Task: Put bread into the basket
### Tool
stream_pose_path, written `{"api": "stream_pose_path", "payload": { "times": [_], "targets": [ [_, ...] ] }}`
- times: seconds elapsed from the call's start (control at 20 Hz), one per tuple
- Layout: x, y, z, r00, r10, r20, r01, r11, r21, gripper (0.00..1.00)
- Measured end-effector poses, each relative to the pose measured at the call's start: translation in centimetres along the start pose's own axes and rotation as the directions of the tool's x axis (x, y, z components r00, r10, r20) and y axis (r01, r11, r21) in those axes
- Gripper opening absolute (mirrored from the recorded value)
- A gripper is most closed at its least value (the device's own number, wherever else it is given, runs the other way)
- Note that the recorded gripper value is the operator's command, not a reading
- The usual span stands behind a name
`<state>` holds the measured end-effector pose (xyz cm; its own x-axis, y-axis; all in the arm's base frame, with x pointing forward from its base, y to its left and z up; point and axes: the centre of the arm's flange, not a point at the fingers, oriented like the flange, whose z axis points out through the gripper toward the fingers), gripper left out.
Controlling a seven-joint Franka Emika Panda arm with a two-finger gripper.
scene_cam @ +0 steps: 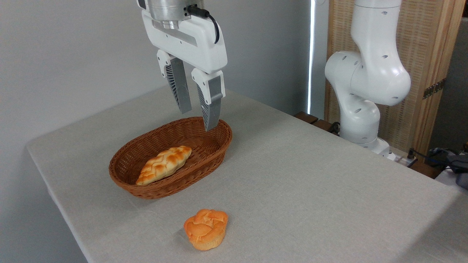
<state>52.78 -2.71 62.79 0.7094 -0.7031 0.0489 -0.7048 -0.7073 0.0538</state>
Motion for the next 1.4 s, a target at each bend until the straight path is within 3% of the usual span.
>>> {"api": "stream_pose_path", "payload": {
  "times": [0.45, 0.7, 1.0, 1.4],
  "targets": [
    [1.9, 1.0, 1.0, 0.999, 0.035, 0.013, -0.035, 0.999, -0.007, 1.0],
    [2.3, 0.5, 0.3, 0.999, 0.033, -0.032, -0.032, 0.999, 0.034, 1.0],
    [3.0, -0.1, 1.0, 0.997, -0.062, -0.05, 0.065, 0.997, 0.044, 1.0],
    [3.0, -0.1, 1.1, 0.997, -0.068, -0.048, 0.07, 0.997, 0.041, 1.0]
  ]
}}
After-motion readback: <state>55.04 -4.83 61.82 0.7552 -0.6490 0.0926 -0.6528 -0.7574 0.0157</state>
